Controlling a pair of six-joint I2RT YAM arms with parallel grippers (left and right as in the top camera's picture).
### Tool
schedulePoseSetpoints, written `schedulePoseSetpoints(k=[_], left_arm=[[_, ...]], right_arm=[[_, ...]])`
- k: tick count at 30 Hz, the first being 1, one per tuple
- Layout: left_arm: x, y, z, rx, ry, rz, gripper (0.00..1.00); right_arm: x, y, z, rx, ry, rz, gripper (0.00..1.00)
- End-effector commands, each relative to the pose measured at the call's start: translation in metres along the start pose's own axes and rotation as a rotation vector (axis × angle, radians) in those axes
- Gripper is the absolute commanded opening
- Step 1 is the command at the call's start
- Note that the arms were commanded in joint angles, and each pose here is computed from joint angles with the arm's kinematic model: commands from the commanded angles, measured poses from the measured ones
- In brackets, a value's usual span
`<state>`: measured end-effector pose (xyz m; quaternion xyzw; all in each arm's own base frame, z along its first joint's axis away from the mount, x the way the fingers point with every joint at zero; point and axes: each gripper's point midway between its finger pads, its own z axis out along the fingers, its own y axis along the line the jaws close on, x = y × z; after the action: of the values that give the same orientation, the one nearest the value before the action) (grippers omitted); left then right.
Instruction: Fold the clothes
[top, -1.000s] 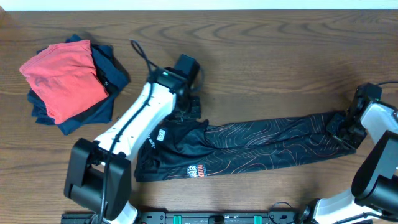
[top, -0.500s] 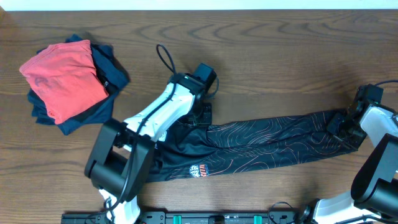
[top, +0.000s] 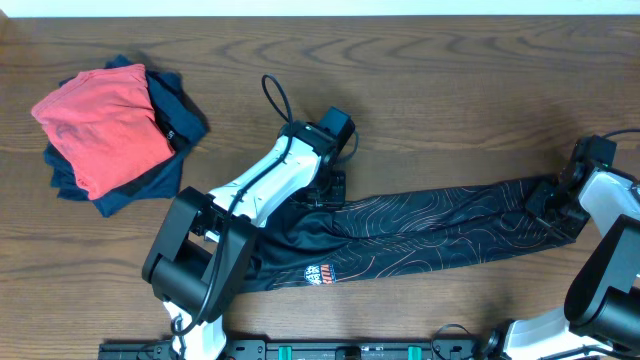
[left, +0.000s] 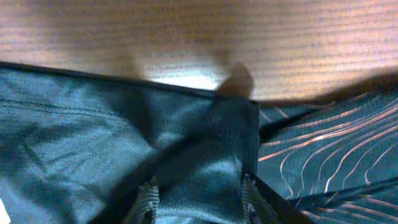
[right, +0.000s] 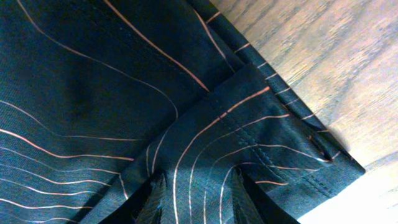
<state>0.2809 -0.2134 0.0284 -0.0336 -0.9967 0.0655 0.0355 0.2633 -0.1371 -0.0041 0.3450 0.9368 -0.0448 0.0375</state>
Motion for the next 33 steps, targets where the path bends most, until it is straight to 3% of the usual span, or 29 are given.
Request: schedulePoseSetpoints(k=[1, 7, 12, 15, 24, 33], left_arm=[[0.003, -0.005, 0.003, 0.022, 0.021, 0.038, 0.49], [0.000, -0.007, 0.002, 0.032, 0.010, 0.121, 0.49], [0.002, -0.010, 0.003, 0.031, 0.010, 0.281, 0.50], [0.004, -0.015, 0.003, 0.028, 0.005, 0.348, 0.56], [0.001, -0.017, 0.005, -0.029, -0.033, 0.383, 0.63], [-0.021, 0.004, 0.000, -0.183, -0.125, 0.373, 0.69]], right_arm=[[0.014, -0.004, 0.015, 0.009, 0.053, -0.003, 0.35], [0.015, -0.004, 0.015, 0.010, 0.054, -0.003, 0.35], [0.015, -0.004, 0.015, 0.010, 0.054, -0.003, 0.35], [0.015, -0.004, 0.015, 0.010, 0.054, -0.003, 0.35], [0.015, -0.004, 0.015, 0.010, 0.056, -0.003, 0.35], [0.016, -0.004, 0.015, 0.011, 0.058, -0.003, 0.35]])
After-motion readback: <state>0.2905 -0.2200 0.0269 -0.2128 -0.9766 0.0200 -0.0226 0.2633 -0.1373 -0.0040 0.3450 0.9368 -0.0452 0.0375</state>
